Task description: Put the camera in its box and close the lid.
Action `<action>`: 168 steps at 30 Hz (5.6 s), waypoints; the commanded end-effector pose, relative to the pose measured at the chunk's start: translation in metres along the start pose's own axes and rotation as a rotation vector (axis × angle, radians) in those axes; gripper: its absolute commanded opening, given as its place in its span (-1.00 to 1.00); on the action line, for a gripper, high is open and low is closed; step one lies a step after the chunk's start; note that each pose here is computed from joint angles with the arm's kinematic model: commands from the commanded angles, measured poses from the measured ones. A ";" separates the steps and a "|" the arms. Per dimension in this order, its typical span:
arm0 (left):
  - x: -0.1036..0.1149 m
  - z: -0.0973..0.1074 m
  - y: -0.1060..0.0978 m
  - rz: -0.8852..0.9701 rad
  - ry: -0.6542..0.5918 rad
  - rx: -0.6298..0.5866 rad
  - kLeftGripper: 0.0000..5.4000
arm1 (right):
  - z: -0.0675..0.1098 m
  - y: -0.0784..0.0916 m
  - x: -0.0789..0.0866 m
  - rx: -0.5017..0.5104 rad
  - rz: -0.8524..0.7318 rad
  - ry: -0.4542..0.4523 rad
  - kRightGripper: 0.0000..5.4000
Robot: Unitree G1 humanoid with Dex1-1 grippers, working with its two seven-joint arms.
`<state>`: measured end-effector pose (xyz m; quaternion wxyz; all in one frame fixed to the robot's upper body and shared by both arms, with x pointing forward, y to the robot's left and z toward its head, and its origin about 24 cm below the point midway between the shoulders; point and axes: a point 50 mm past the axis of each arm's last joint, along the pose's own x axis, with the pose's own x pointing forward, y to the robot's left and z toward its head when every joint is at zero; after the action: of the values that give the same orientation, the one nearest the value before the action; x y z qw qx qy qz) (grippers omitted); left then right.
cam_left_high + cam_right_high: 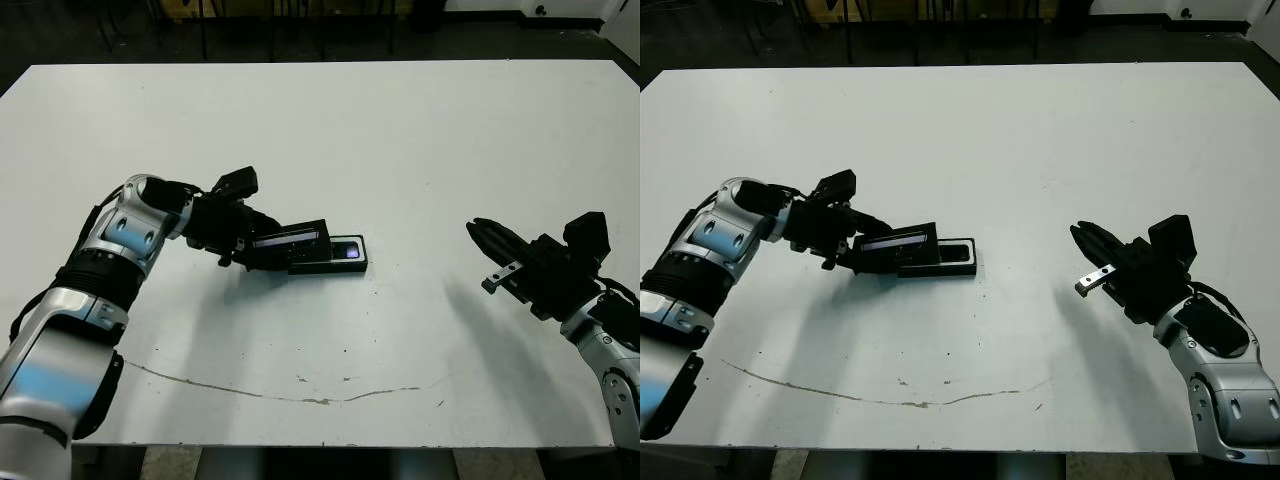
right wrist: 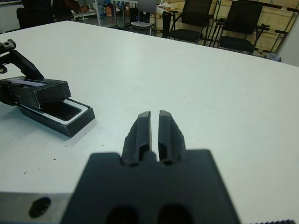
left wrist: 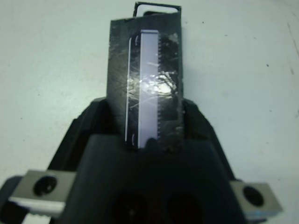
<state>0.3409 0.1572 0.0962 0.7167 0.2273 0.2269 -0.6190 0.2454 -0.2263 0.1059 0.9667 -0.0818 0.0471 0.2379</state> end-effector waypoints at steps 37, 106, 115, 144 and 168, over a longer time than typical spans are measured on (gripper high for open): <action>0.020 -0.024 -0.012 -0.028 -0.027 -0.075 -0.03 | -0.014 -0.004 -0.002 0.003 0.023 0.008 -1.00; 0.115 0.042 -0.025 -0.209 0.085 0.130 -0.03 | -0.006 -0.009 -0.003 0.007 -0.001 0.007 -1.00; 0.123 0.045 -0.031 -0.214 0.121 0.210 -0.03 | -0.005 -0.008 -0.002 -0.007 -0.004 0.007 -1.00; 0.136 0.049 -0.042 -0.216 0.096 0.337 0.99 | -0.005 -0.006 -0.005 0.013 -0.014 0.021 -1.00; 0.051 0.047 -0.029 0.008 -0.319 0.124 0.99 | 0.011 -0.010 -0.016 0.125 -0.123 -0.116 -1.00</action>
<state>0.3273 0.0759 0.1032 0.7165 0.1958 0.0712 -0.6657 0.2396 -0.2384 0.1230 0.9815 -0.0221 -0.0101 0.1900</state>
